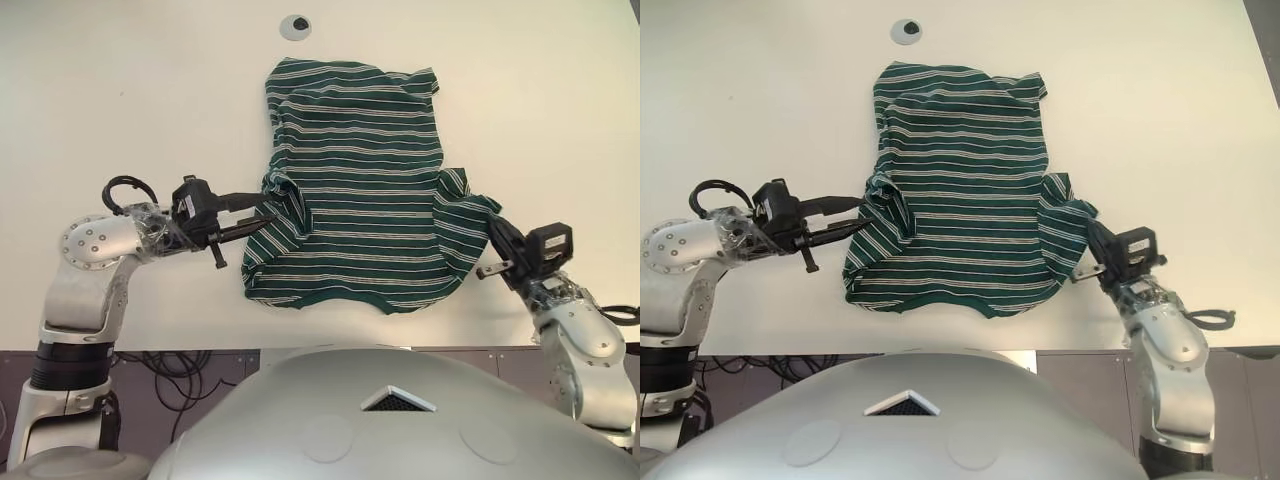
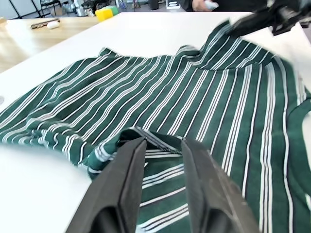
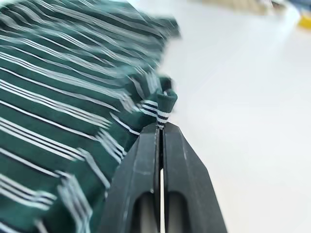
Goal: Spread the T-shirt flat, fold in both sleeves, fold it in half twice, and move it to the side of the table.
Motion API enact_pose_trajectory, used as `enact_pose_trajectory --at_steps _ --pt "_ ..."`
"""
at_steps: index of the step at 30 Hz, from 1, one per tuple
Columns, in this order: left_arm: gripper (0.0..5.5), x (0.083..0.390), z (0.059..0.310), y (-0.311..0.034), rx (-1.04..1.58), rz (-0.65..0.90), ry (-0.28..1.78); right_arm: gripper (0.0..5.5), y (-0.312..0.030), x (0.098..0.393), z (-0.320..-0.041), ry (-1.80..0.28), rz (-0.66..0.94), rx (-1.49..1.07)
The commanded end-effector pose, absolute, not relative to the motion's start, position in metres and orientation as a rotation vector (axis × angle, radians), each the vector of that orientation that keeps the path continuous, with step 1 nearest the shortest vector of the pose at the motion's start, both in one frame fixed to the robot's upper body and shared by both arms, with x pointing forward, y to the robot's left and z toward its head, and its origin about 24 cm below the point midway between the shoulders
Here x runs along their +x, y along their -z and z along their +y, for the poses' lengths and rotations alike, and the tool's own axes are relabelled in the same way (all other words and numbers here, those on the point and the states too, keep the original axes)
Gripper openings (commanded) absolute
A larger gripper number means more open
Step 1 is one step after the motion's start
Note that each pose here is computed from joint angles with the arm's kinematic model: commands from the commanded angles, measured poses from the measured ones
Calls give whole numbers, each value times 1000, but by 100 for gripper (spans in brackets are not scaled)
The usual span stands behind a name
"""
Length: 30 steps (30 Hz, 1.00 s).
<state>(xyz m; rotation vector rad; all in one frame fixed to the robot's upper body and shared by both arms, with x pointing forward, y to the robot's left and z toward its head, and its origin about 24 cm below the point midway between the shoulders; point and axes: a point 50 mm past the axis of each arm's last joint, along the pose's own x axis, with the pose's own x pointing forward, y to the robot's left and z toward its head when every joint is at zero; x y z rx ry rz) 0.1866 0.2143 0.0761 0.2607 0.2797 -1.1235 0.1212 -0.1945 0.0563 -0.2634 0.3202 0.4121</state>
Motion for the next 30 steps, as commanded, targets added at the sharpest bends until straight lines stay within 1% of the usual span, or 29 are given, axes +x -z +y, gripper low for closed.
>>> enact_pose_trajectory --at_steps 1,4,6,8,11,13,18,20,22,24,25,27,28,30 --pt "126 185 214 -70 258 301 1142 1 -57 123 -164 -596 280 -407" --pt "126 183 217 -64 259 322 1143 1 -52 127 -146 -683 265 -487" --pt "126 183 218 -63 260 326 1142 1 -44 125 -137 -756 294 -554" --pt "126 184 218 -64 259 319 1142 1 -35 118 -132 -818 342 -611" --pt "126 185 219 -66 256 297 1127 1 -28 112 -133 -841 397 -629" --pt "126 184 218 -66 244 299 1126 30 -30 112 -134 -831 405 -613" --pt "202 177 216 -63 281 289 1108 117 -56 100 -130 -890 370 -421" --pt "234 174 224 -64 385 274 1075 156 -72 91 -132 -934 347 -348" --pt "270 176 234 -61 572 250 1031 196 -87 79 -137 -976 332 -298" --pt "295 168 241 -58 651 249 1042 222 -97 71 -146 -998 333 -298" --pt "306 163 244 -57 663 260 1047 235 -97 68 -155 -996 357 -331" --pt "341 154 251 -58 681 278 1054 276 -91 61 -174 -991 432 -422" --pt "349 150 254 -59 687 298 1064 285 -86 57 -183 -991 479 -476" --pt "380 140 259 -58 688 365 1107 321 -77 49 -195 -999 540 -560"
